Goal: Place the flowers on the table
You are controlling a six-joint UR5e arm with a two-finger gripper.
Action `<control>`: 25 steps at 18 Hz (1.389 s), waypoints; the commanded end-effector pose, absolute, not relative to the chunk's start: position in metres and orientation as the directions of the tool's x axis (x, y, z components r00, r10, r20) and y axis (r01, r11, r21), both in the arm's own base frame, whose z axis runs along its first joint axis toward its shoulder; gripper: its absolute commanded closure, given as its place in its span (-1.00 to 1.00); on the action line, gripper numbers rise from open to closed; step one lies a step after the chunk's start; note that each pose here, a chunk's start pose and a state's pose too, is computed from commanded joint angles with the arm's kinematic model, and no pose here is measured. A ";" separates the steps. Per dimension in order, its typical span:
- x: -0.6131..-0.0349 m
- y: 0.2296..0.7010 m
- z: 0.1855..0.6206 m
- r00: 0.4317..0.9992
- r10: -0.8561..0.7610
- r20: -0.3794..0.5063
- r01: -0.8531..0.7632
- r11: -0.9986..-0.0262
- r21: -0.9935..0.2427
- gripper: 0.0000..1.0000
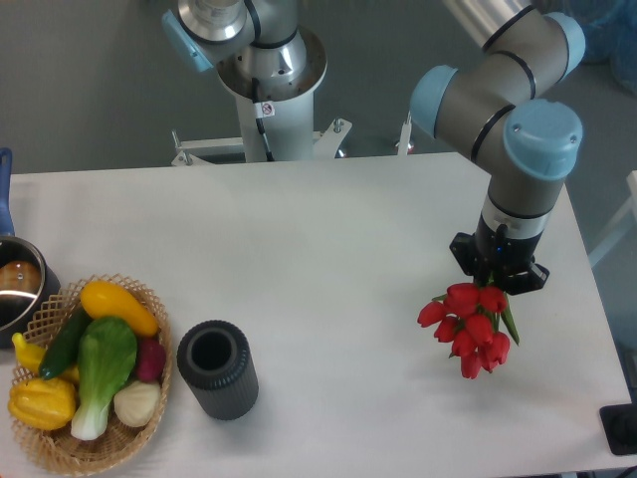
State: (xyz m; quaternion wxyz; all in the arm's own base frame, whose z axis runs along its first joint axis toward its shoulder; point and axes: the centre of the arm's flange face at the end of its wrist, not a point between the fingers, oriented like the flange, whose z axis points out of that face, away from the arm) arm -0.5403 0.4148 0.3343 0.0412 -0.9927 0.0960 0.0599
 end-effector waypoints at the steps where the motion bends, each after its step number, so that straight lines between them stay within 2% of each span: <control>1: -0.540 0.414 0.335 0.974 -0.187 -0.127 -0.196 -0.979 -0.062 1.00; 5: -0.537 0.418 0.329 0.973 -0.196 -0.119 -0.204 -0.977 -0.057 1.00; 13: -0.471 0.476 0.304 0.980 -0.189 -0.067 -0.193 -0.980 -0.050 1.00; 15: -0.461 0.485 0.300 0.976 -0.209 -0.061 -0.212 -0.976 -0.045 0.89; 17: -0.457 0.488 0.295 0.974 -0.218 -0.053 -0.221 -0.974 -0.044 0.54; 20: -0.456 0.488 0.294 0.975 -0.218 -0.049 -0.221 -0.974 -0.049 0.25; 21: -0.455 0.488 0.292 0.974 -0.223 -0.047 -0.225 -0.973 -0.047 -0.32; 22: -0.453 0.487 0.289 0.973 -0.225 -0.045 -0.227 -0.973 -0.045 -0.99; 25: -0.460 0.487 0.288 0.971 -0.223 -0.081 -0.228 -0.972 -0.057 -1.00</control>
